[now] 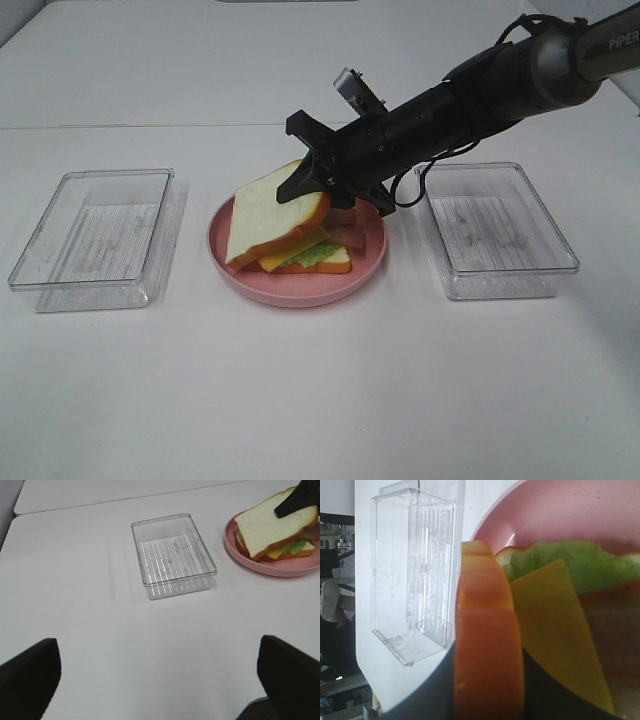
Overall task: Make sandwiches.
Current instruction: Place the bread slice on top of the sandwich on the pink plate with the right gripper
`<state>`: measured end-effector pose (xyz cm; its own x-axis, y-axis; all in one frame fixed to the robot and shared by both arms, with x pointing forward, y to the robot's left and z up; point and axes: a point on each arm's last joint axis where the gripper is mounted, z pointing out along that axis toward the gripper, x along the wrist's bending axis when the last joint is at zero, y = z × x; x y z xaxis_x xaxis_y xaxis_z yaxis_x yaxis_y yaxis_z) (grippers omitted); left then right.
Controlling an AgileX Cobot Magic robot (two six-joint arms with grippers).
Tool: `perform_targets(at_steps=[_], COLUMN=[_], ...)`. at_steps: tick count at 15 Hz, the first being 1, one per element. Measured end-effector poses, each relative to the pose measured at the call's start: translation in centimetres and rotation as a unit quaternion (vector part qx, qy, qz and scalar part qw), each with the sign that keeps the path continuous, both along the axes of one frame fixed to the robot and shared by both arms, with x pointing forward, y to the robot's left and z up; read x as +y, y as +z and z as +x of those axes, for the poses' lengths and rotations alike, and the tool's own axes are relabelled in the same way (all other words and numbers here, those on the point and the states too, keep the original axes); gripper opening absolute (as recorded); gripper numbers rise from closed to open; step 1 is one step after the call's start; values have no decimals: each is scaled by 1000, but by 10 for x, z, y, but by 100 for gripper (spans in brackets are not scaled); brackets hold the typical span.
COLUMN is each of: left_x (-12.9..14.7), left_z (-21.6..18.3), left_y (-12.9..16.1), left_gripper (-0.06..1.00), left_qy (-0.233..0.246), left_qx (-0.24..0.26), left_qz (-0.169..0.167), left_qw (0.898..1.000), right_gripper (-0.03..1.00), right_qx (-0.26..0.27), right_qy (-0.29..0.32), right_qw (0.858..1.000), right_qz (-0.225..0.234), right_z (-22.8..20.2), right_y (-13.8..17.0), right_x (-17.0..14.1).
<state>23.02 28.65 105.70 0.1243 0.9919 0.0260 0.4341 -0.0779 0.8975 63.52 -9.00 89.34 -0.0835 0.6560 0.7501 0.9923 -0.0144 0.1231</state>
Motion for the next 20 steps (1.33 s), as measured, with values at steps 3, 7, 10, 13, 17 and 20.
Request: perform_targets(at_steps=[3, 7, 10, 13, 17, 20], left_x=[0, 0, 0, 0, 0, 0], left_z=[0, 0, 0, 0, 0, 0], left_y=[0, 0, 0, 0, 0, 0], left_gripper=[99, 99, 99, 99, 99, 99], left_qy=[0, 0, 0, 0, 0, 0], left_qx=[0, 0, 0, 0, 0, 0], left_qz=[0, 0, 0, 0, 0, 0], left_qw=[1000, 1000, 1000, 1000, 1000, 1000], right_gripper=[44, 57, 57, 57, 57, 57], right_qx=[-4, 3, 14, 19, 14, 21], right_qy=[13, 24, 27, 33, 34, 39], right_qw=[1000, 1000, 999, 999, 994, 986], right_qz=[-12, -9, -11, -27, -101, -160], right_z=[-1, -4, -5, -6, 7, 13], right_y=[-2, -1, -2, -2, 13, 25], right_x=[-1, -1, -1, -3, -8, -13])
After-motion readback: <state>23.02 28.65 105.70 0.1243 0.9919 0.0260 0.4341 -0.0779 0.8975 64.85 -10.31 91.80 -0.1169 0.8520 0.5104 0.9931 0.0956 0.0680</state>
